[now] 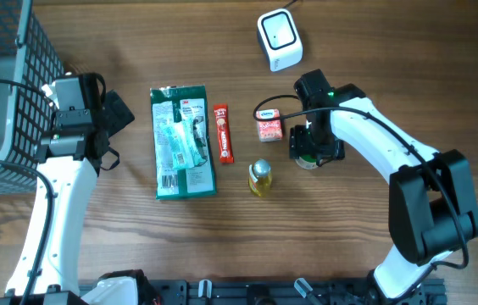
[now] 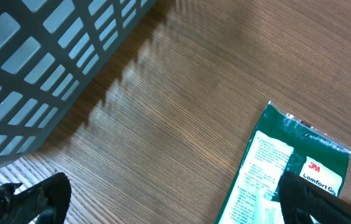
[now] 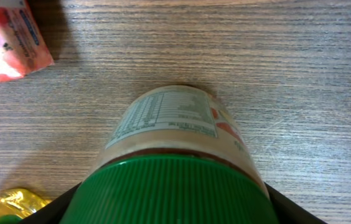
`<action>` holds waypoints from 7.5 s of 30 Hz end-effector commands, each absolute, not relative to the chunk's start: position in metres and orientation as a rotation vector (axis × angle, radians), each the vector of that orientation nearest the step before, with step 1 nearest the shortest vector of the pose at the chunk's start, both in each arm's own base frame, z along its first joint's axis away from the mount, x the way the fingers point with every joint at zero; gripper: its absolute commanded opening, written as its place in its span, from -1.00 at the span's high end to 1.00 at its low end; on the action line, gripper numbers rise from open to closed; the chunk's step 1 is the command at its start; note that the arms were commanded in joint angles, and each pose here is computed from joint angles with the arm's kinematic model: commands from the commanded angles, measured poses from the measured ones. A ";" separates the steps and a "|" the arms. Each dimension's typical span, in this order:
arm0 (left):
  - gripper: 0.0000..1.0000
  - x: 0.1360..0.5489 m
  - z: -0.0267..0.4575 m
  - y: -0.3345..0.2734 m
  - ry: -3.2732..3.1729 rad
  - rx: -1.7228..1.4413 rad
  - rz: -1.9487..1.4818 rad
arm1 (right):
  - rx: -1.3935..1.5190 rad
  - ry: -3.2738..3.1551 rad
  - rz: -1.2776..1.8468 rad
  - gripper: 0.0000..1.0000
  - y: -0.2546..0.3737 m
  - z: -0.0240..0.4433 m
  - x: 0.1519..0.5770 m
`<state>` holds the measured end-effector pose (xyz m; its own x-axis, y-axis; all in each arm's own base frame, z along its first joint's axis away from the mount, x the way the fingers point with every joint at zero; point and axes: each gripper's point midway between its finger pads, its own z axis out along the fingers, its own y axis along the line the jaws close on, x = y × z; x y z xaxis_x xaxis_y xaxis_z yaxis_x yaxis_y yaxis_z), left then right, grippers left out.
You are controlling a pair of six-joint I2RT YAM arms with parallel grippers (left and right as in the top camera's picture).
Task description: Scan the item barcode
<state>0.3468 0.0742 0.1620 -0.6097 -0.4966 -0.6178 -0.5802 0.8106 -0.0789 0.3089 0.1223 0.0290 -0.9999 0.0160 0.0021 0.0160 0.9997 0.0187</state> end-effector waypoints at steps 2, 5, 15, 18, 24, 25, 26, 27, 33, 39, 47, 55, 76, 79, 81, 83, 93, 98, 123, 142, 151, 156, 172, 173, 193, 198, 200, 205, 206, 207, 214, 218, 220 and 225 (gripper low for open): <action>-1.00 0.347 0.168 0.079 2.333 -0.785 0.189 | 0.039 -3.199 -0.023 -0.99 0.122 0.042 0.320; -1.00 0.347 0.168 0.079 2.333 -0.785 0.189 | 0.040 -3.217 -0.035 -0.99 0.123 0.042 0.325; -1.00 0.347 0.168 0.079 2.333 -0.785 0.189 | 0.036 -3.228 -0.052 -0.76 0.125 0.041 0.327; -1.00 0.347 0.168 0.079 2.333 -0.785 0.189 | 0.034 -3.212 -0.042 -0.75 0.124 0.036 0.322; -1.00 0.347 0.168 0.079 2.333 -0.785 0.189 | 0.032 -3.200 -0.034 -0.73 0.121 0.022 0.316; -1.00 0.347 0.168 0.079 2.333 -0.785 0.189 | 0.027 -3.202 -0.036 -0.72 0.121 0.020 0.316; -1.00 0.347 0.168 0.079 2.333 -0.785 0.189 | 0.021 -3.204 -0.038 -0.72 0.121 0.018 0.316; -1.00 0.347 0.168 0.079 2.333 -0.785 0.189 | 0.014 -3.205 -0.038 -0.72 0.121 0.015 0.315; -1.00 0.347 0.168 0.079 2.333 -0.785 0.189 | 0.011 -3.217 -0.032 -0.65 0.119 0.010 0.315; -1.00 0.347 0.168 0.079 2.333 -0.785 0.189 | 0.011 -3.223 -0.037 -0.62 0.121 0.014 0.318; -1.00 0.347 0.168 0.079 2.333 -0.785 0.189 | 0.009 -3.233 -0.044 -0.72 0.123 0.022 0.324; -1.00 0.347 0.168 0.079 2.333 -0.785 0.189 | -0.002 -3.228 -0.042 -0.51 0.122 0.021 0.322; -1.00 0.347 0.168 0.079 2.333 -0.785 0.189 | -0.119 -2.767 -1.123 0.91 0.181 0.160 0.266; -1.00 0.347 0.168 0.079 2.333 -0.785 0.189 | -0.277 -2.656 -1.116 0.84 0.183 0.169 0.252; -1.00 0.347 0.168 0.079 2.333 -0.785 0.189 | -0.376 -2.583 -1.095 0.80 0.184 0.172 0.245; -1.00 0.347 0.168 0.079 2.333 -0.785 0.189 | -0.407 -2.544 -1.112 0.81 0.187 0.176 0.243; -1.00 0.347 0.168 0.079 2.333 -0.785 0.189 | -0.453 -2.442 -1.156 0.91 0.193 0.186 0.235; -1.00 0.347 0.168 0.079 2.333 -0.785 0.189 | -0.441 -2.449 -1.154 0.92 0.193 0.186 0.235; -1.00 0.347 0.168 0.079 2.333 -0.785 0.189 | 0.092 -3.440 -0.521 0.91 0.110 0.271 0.335; -1.00 0.347 0.168 0.079 2.333 -0.785 0.189 | 0.478 -3.772 -0.564 0.91 0.131 0.318 0.448; -1.00 0.347 0.168 0.079 2.333 -0.785 0.189 | 0.559 -3.847 -0.604 0.91 0.158 0.262 0.538; -1.00 0.347 0.168 0.079 2.333 -0.785 0.189 | 0.560 -3.877 -0.626 0.91 0.167 0.227 0.574; -1.00 0.347 0.168 0.079 2.333 -0.785 0.189 | 0.612 -3.987 -0.698 0.91 0.187 0.152 0.643; -1.00 0.347 0.168 0.079 2.333 -0.785 0.189 | 0.614 -3.993 -0.703 0.92 0.188 0.149 0.646; -1.00 0.347 0.168 0.079 2.333 -0.785 0.189 | 0.600 -3.959 -0.744 0.91 0.195 0.117 0.650; -1.00 0.347 0.168 0.079 2.333 -0.785 0.189 | 0.596 -3.934 -0.755 0.91 0.196 0.113 0.646; -1.00 0.347 0.168 0.079 2.333 -0.785 0.189 | 0.596 -3.928 -0.748 0.91 0.196 0.111 0.645; -1.00 0.347 0.168 0.079 2.333 -0.785 0.189 | 0.589 -3.913 -0.741 0.90 0.196 0.102 0.645; -1.00 0.347 0.168 0.079 2.333 -0.785 0.189 | 0.587 -3.904 -0.737 0.89 0.197 0.098 0.644; -1.00 0.347 0.168 0.079 2.333 -0.785 0.189 | 0.584 -3.899 -0.734 0.89 0.197 0.095 0.643; -1.00 0.347 0.168 0.079 2.333 -0.785 0.189 | 0.693 -3.924 -0.931 0.83 0.207 0.138 0.646; -1.00 0.347 0.168 0.079 2.333 -0.785 0.189 | 0.661 -4.009 -0.984 0.83 0.190 0.210 0.640; -1.00 0.347 0.168 0.079 2.333 -0.785 0.189 | 0.617 -4.034 -0.979 0.85 0.174 0.241 0.631; -1.00 0.347 0.168 0.079 2.333 -0.785 0.189 | 0.298 -4.008 -0.912 0.88 0.120 0.289 0.591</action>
